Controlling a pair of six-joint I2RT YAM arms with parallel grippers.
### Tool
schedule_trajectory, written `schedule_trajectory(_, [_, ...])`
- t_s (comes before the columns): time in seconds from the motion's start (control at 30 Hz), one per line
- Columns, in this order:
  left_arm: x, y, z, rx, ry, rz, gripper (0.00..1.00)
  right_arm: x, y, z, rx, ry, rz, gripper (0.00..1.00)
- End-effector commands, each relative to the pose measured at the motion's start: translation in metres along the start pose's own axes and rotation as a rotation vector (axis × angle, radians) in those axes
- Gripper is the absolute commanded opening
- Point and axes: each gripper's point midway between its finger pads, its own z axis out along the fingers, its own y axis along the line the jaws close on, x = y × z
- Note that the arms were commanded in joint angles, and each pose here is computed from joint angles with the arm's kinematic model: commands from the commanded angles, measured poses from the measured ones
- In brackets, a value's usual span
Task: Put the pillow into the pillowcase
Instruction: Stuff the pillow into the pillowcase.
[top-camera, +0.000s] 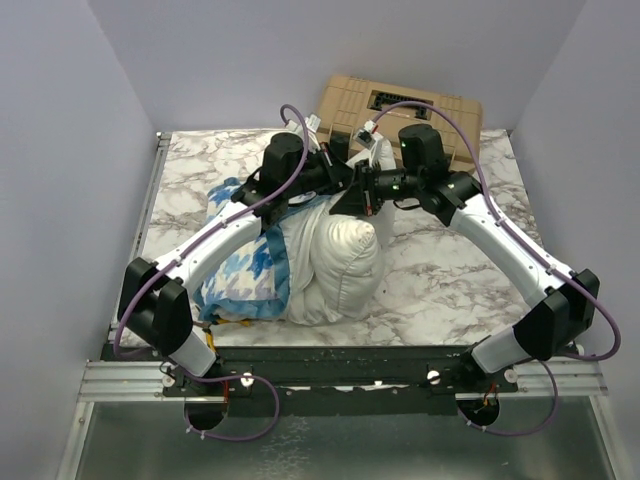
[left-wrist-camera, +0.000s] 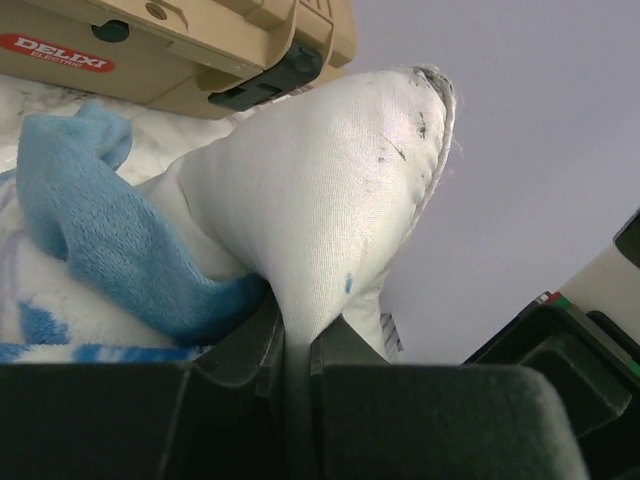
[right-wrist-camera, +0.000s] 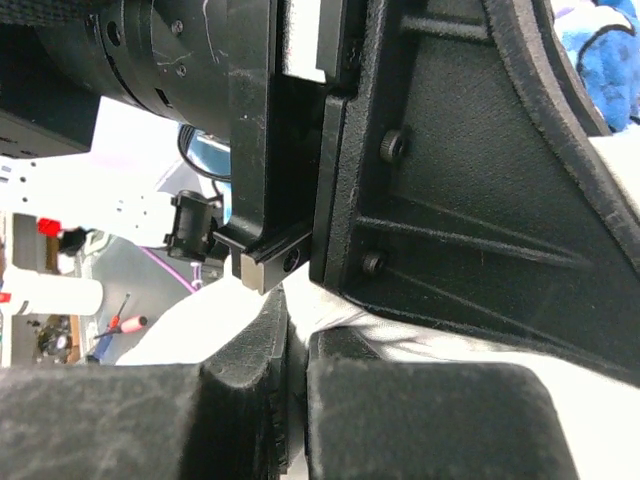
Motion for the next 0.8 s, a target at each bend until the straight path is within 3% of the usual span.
schedule_trajectory(0.0, [-0.003,-0.001,-0.008,-0.031,-0.009,0.035,0.0,-0.055,0.036,-0.023,0.062,-0.174,-0.169,0.09])
schedule_trajectory(0.07, [-0.025,-0.008,-0.016,-0.046,-0.098,0.045,0.0,-0.066,0.037,-0.033,0.114,-0.21,-0.18,0.22])
schedule_trajectory(0.13, [-0.045,-0.013,-0.025,-0.05,-0.173,0.057,0.0,-0.075,0.04,-0.043,0.154,-0.24,-0.186,0.51])
schedule_trajectory(0.17, [-0.053,-0.016,-0.03,-0.048,-0.202,0.055,0.0,-0.079,0.041,-0.047,0.175,-0.255,-0.183,0.6])
schedule_trajectory(0.33, [-0.092,-0.009,-0.06,-0.085,-0.353,0.034,0.0,-0.096,0.04,-0.082,0.339,-0.362,-0.15,0.88])
schedule_trajectory(0.47, [-0.124,-0.026,-0.094,-0.033,-0.508,0.047,0.0,-0.102,0.021,-0.115,0.536,-0.421,-0.054,0.93])
schedule_trajectory(0.6, [-0.151,-0.068,-0.128,0.108,-0.641,0.043,0.0,-0.094,-0.008,-0.137,0.662,-0.422,0.048,0.93])
schedule_trajectory(0.77, [-0.168,-0.136,-0.134,0.369,-0.615,-0.061,0.0,-0.067,-0.042,-0.156,0.731,-0.426,0.206,0.93])
